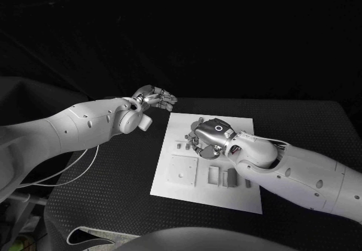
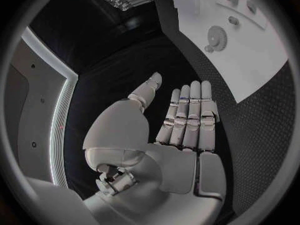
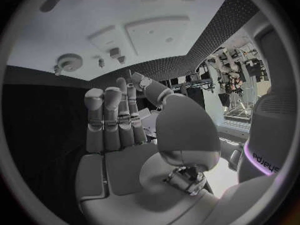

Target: Assemble the parts on the task board

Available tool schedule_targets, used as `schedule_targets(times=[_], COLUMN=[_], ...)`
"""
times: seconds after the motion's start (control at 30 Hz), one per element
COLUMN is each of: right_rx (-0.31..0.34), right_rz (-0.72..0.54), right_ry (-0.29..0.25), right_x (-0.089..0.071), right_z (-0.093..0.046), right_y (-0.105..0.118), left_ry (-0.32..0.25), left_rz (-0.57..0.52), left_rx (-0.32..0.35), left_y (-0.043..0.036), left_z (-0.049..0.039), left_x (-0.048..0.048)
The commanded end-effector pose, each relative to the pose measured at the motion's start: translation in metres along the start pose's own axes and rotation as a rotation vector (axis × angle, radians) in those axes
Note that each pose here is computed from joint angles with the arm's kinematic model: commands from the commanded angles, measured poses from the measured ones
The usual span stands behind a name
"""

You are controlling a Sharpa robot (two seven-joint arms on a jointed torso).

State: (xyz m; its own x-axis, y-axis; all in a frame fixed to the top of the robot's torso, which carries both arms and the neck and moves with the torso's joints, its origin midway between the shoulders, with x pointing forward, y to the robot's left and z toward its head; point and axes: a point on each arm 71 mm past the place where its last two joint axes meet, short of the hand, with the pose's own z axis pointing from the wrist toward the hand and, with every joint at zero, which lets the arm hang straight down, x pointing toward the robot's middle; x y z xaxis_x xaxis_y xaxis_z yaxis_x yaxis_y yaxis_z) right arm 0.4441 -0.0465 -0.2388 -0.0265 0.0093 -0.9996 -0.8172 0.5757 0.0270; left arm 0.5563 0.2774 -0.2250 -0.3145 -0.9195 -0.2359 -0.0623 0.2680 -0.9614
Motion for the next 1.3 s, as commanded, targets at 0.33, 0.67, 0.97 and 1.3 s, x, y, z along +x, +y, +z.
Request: schedule_targets(times=[0.33,0.67,0.97,1.3], right_rx=[-0.033,-0.028,-0.033,-0.043], right_rz=[0.023,0.021,0.032,0.036], right_ry=[0.063,0.083,0.113,0.126], right_x=[0.016,0.028,0.045,0.049], right_z=[0.001,-0.001,-0.001,0.000], right_y=[0.009,0.010,0.015,0.019], left_ry=[-0.007,-0.007,0.002,0.005], left_rz=[0.010,0.011,0.009,0.009], left_rx=[0.032,0.035,0.037,0.037], left_y=[-0.0100,-0.0122,-0.0133,-0.0134], left_z=[0.0076,0.0087,0.0106,0.0109], left_x=[0.0032,0.0038,0.0083,0.0090])
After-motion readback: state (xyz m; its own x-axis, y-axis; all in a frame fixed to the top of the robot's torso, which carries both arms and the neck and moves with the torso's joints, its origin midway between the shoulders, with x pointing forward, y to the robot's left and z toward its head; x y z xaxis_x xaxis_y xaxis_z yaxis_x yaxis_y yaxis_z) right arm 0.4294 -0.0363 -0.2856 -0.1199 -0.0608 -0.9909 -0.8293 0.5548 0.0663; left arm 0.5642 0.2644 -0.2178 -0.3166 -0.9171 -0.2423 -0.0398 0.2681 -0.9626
